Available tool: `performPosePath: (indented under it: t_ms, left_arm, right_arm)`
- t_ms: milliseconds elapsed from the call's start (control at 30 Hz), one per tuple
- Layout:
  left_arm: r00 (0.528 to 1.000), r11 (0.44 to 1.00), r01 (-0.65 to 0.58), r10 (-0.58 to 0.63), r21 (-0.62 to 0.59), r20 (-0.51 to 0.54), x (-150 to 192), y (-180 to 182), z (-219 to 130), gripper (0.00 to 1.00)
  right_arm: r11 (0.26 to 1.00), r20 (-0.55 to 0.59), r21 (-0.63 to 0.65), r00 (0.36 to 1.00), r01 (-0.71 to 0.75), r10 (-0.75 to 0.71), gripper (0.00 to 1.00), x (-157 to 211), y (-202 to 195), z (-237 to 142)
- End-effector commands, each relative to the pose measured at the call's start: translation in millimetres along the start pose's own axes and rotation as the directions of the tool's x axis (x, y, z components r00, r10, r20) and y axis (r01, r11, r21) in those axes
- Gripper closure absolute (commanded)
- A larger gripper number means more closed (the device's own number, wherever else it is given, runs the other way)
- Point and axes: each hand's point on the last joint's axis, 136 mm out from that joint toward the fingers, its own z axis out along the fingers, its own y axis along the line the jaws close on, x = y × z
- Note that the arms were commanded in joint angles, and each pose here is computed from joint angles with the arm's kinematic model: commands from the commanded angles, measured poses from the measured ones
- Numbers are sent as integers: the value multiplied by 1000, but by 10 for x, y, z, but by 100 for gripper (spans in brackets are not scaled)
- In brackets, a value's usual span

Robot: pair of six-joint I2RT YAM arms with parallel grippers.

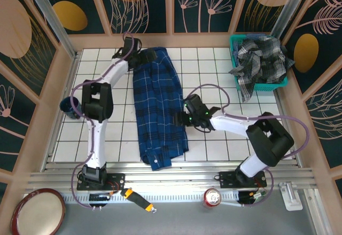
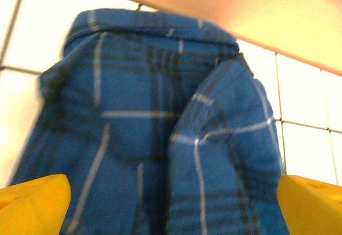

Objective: Fold and stack the long sleeve shirts

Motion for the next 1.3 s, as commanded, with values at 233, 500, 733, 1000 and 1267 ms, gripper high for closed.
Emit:
performPosePath:
  t_ms: [233, 500, 733, 1000, 1267]
  left_arm:
    - [995, 988, 95, -99, -121, -28, 1301, 622, -1820, 5]
    - [939, 970, 189, -223, -151, -263, 2844, 924, -2310, 19]
    - [890, 977, 159, -205, -144, -406, 3505, 848, -2343, 25]
    - [858, 985, 125, -168, -120, -485, 3888, 654, -2421, 39]
    - [825, 992, 51, -107, -115, -555, 4143, 604, -2343, 69]
  right_arm:
    - [995, -111, -95, 993, -43, 32, 31, 702, 253, -233]
    - [999, -223, 0, 973, -53, 52, 31, 1033, 156, -269]
    - [998, -244, -63, 970, -23, 7, 31, 1055, 351, -366]
    - [994, -291, -88, 956, -61, 33, 35, 1206, 463, -317]
    - [997, -311, -65, 950, -39, 17, 50, 1195, 475, -302]
